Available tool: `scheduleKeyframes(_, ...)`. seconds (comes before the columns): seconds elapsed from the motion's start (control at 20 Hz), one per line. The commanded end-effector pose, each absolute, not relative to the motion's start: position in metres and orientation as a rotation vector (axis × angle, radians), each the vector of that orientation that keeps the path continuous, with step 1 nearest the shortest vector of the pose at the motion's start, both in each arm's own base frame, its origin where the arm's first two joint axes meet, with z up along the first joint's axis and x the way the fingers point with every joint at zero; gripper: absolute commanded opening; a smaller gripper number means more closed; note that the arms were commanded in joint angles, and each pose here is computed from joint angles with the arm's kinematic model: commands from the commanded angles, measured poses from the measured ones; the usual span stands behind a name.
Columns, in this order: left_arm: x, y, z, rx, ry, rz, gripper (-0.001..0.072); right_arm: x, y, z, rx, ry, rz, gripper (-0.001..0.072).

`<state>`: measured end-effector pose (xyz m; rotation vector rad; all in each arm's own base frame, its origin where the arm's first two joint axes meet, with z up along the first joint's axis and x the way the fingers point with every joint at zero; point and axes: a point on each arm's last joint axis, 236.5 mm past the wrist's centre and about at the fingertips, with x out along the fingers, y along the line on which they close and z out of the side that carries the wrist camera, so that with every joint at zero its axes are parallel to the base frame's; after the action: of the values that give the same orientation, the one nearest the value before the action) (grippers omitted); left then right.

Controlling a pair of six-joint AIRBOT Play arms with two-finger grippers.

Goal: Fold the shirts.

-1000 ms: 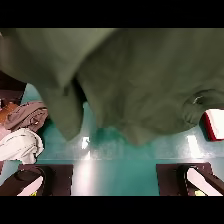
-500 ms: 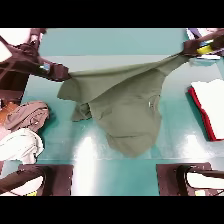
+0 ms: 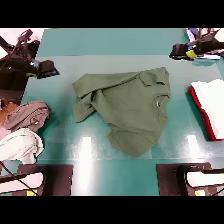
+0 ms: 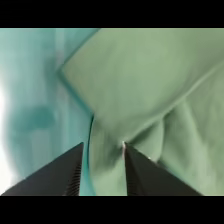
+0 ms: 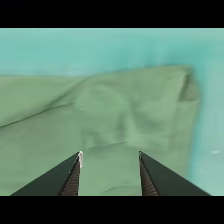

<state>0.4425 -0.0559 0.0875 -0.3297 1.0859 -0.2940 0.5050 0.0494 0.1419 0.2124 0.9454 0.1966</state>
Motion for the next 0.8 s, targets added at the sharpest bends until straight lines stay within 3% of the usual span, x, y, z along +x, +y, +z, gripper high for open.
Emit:
scheduleKeyframes(0.0,0.392,-0.043,0.039,-0.439,1.289,-0.336,0.0317,0.484,0.069,0.156,0.35,0.985,0.357,0.0409)
scheduleKeyframes(0.2,0.337,-0.084,-0.029,-0.58,1.396,-0.413,0.0317,0.467,0.076,0.147,0.335,1.06,0.386,0.0409)
scheduleKeyframes(0.35,0.307,-0.107,-0.066,-0.581,1.448,-0.403,0.0317,0.463,0.092,0.147,0.316,1.074,0.419,0.0409)
scheduleKeyframes(0.75,0.308,-0.128,-0.084,-0.546,1.418,-0.377,0.0317,0.456,0.12,0.147,0.283,1.088,0.474,0.0409)
